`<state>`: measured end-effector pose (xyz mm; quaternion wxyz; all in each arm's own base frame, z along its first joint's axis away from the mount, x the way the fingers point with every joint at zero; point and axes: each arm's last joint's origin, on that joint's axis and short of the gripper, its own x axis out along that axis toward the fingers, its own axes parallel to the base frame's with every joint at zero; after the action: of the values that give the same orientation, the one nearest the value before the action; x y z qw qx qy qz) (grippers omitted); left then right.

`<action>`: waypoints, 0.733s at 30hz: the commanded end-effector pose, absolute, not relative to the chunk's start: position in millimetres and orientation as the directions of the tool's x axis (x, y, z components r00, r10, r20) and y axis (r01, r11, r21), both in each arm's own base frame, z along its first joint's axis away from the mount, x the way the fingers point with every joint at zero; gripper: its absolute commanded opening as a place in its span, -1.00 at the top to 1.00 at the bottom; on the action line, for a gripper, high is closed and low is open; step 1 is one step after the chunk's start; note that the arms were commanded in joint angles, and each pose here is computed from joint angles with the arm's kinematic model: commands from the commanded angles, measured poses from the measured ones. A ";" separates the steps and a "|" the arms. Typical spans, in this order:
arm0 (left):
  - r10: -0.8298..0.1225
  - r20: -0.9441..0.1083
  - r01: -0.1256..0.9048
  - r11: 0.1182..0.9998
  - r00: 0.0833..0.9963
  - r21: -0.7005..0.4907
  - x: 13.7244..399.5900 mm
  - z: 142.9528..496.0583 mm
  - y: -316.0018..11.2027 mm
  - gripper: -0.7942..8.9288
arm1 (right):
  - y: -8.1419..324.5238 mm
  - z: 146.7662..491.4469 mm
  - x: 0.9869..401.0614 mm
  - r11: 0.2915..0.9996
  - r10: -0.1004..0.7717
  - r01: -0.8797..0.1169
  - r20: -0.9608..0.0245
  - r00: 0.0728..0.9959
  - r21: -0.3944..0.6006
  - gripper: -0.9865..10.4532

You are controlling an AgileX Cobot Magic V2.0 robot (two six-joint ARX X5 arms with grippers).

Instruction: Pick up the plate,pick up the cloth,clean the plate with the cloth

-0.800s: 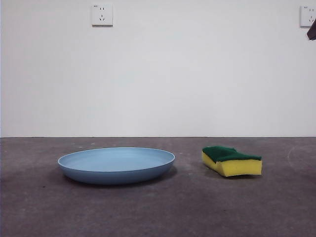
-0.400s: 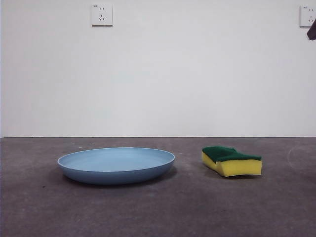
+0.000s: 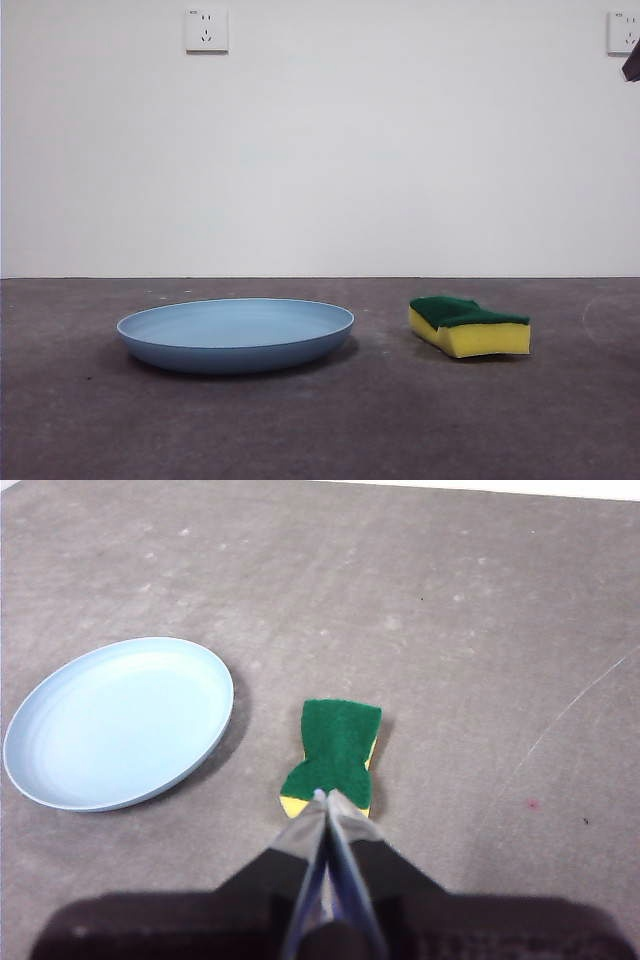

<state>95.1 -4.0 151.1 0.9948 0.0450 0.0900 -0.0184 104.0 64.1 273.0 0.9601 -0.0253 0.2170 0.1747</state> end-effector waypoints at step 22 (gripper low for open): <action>-0.023 -0.195 0.039 0.996 0.981 0.079 95.3 147.6 -3.6 0.84 | 49.1 277.2 101.1 0.970 0.168 -0.219 -0.359 0.918 -0.107 0.83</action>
<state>95.1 -4.0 151.1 0.9947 0.0453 0.0900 -0.0179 101.9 52.8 277.3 0.9741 -0.0591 0.1874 0.1117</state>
